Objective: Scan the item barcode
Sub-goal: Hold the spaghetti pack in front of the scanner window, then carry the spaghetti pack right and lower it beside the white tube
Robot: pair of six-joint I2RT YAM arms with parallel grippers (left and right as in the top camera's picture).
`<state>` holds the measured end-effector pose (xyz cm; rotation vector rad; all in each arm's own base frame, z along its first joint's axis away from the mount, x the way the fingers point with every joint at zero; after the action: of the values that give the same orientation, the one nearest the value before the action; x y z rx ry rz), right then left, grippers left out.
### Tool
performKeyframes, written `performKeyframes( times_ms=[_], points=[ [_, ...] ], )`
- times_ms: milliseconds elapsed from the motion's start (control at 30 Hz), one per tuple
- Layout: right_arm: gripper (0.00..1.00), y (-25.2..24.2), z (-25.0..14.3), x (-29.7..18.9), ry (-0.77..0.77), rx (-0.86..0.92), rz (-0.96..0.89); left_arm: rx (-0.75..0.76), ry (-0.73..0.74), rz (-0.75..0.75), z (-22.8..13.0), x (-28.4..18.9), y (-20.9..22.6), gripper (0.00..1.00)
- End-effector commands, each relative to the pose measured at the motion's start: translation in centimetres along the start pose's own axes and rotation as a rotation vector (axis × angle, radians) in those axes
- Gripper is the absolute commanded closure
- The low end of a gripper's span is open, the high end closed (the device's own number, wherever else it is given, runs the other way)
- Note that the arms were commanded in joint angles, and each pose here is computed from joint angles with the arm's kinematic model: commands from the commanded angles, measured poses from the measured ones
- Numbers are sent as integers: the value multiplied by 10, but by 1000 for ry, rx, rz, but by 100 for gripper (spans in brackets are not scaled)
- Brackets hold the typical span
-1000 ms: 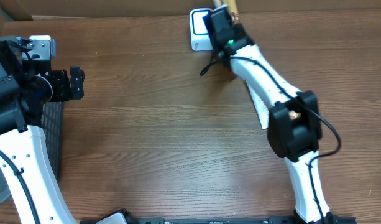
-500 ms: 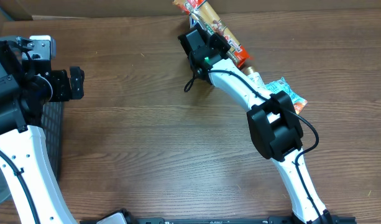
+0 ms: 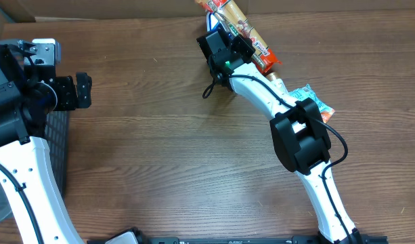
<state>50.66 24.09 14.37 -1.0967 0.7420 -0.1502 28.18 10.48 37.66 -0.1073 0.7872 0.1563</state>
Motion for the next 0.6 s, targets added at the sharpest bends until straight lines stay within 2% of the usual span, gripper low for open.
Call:
performKeyframes(
  times_ms=[0,233,333,467,567],
  points=[
    [97,-35,14,-28,-22,86,-107,22,-16,-6,4,-3,-1,0],
    [97,-62,23,-67,-92,160,-110,21,-16,-6,4,-3,-1,0],
    [97,-81,22,-88,-139,199,-39,21,-16,-6,4,-3,-1,0],
    [97,-105,10,-123,-207,271,191,22,-16,-6,4,-3,-1,0],
    [97,-110,-10,-151,-212,259,460,21,-16,-6,4,-3,-1,0]
  ],
)
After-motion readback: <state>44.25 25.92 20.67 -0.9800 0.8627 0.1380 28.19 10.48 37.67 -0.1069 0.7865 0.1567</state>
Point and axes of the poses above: each gripper's point midway between its finger pads, its own x axis out along the fingers, its own y axis along the line the jaws close on, z = x × y, the point moved 9 cm from there along -x, back along the fingers, and after that the axes turned 9 degrees about -x, right-handed, at the moved point
